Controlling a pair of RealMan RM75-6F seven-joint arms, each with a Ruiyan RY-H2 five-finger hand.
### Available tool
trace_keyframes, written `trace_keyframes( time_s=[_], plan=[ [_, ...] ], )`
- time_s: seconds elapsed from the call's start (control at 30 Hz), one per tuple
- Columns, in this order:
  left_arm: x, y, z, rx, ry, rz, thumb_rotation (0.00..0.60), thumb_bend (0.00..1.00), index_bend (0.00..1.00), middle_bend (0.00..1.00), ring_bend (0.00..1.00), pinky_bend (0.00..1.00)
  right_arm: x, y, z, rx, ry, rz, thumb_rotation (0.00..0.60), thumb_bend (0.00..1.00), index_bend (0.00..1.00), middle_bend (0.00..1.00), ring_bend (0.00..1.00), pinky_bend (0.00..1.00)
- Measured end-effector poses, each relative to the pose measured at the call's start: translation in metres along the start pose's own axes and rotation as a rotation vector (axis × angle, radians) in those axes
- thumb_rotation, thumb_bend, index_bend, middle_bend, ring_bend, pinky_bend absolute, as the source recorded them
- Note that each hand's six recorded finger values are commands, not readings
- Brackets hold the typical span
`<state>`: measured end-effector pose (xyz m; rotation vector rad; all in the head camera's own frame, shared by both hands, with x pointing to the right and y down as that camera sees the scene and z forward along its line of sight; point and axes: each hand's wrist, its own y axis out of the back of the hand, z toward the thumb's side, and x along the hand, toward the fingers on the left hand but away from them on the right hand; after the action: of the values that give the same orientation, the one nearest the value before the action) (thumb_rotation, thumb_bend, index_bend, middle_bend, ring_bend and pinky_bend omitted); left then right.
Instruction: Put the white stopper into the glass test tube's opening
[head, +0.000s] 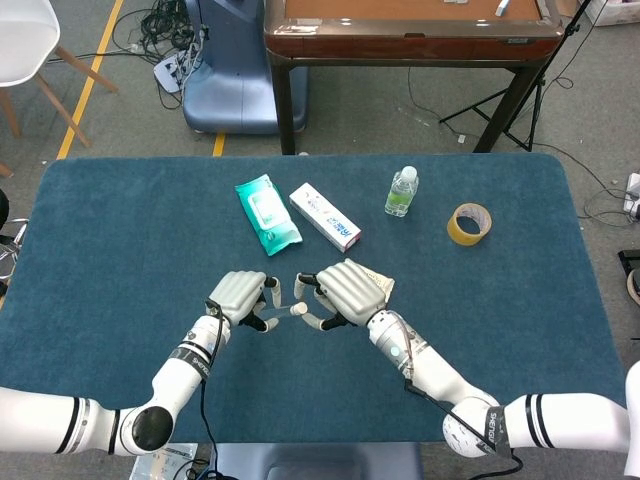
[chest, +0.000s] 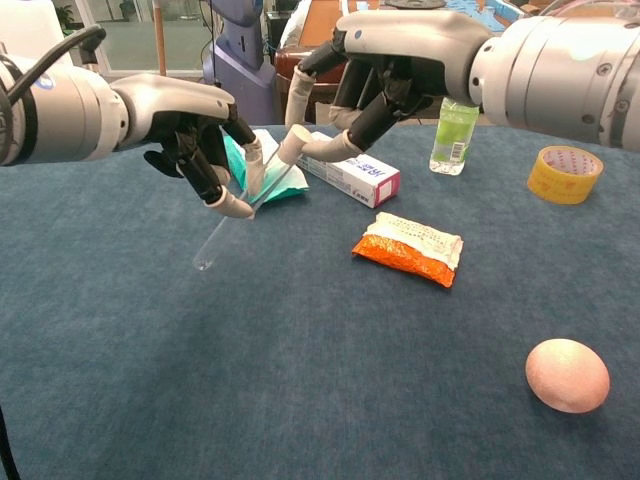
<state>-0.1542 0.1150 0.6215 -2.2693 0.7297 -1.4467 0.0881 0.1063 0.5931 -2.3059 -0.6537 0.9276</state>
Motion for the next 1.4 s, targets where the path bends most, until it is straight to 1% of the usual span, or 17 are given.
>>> trace_keyframes(
  time_s=[0.1,0.2,0.27,0.37,0.57,0.7,0.9,1.1,1.4],
  plan=[
    [0.001,-0.001,-0.002,0.008,0.003,0.000,0.600,0.27,0.65,1.00,1.00,1.00,0.000,0.000,-0.001,-0.001,-0.001,0.001,0.600,0.26,0.25,0.91,0.97,1.00],
    [0.001,0.000,-0.004,0.017,0.007,0.005,0.600,0.27,0.65,1.00,1.00,1.00,0.000,0.001,-0.001,-0.004,0.000,-0.001,0.600,0.21,0.22,0.91,0.97,1.00],
    [0.002,0.000,-0.005,0.028,0.010,0.008,0.600,0.27,0.65,1.00,1.00,1.00,0.000,0.002,-0.001,-0.009,0.001,-0.003,0.600,0.20,0.22,0.91,0.97,1.00],
    [0.002,0.000,-0.010,0.061,0.020,0.016,0.600,0.27,0.66,1.00,1.00,1.00,0.004,0.008,-0.002,-0.017,0.000,-0.018,0.600,0.19,0.21,0.91,0.97,1.00],
    [0.004,0.003,-0.029,0.186,0.068,0.055,0.600,0.27,0.66,1.00,1.00,1.00,0.020,0.033,-0.013,-0.006,-0.021,-0.076,0.600,0.19,0.21,0.91,0.97,1.00],
    [0.006,-0.003,-0.043,0.228,0.100,0.059,0.600,0.27,0.66,1.00,1.00,1.00,0.034,0.050,-0.027,0.005,-0.054,-0.116,0.600,0.19,0.21,0.91,0.97,1.00],
    [0.011,-0.010,-0.059,0.306,0.138,0.079,0.600,0.27,0.66,1.00,1.00,1.00,0.055,0.066,-0.050,0.023,-0.113,-0.146,0.600,0.19,0.21,0.91,0.97,1.00],
    [0.017,-0.020,-0.072,0.315,0.168,0.078,0.600,0.27,0.66,1.00,1.00,1.00,0.069,0.071,-0.066,0.037,-0.154,-0.150,0.600,0.19,0.21,0.91,0.97,1.00],
    [0.031,-0.036,-0.086,0.297,0.199,0.059,0.600,0.27,0.66,1.00,1.00,1.00,0.079,0.068,-0.083,0.041,-0.202,-0.138,0.600,0.19,0.21,0.91,0.97,1.00]
  ],
)
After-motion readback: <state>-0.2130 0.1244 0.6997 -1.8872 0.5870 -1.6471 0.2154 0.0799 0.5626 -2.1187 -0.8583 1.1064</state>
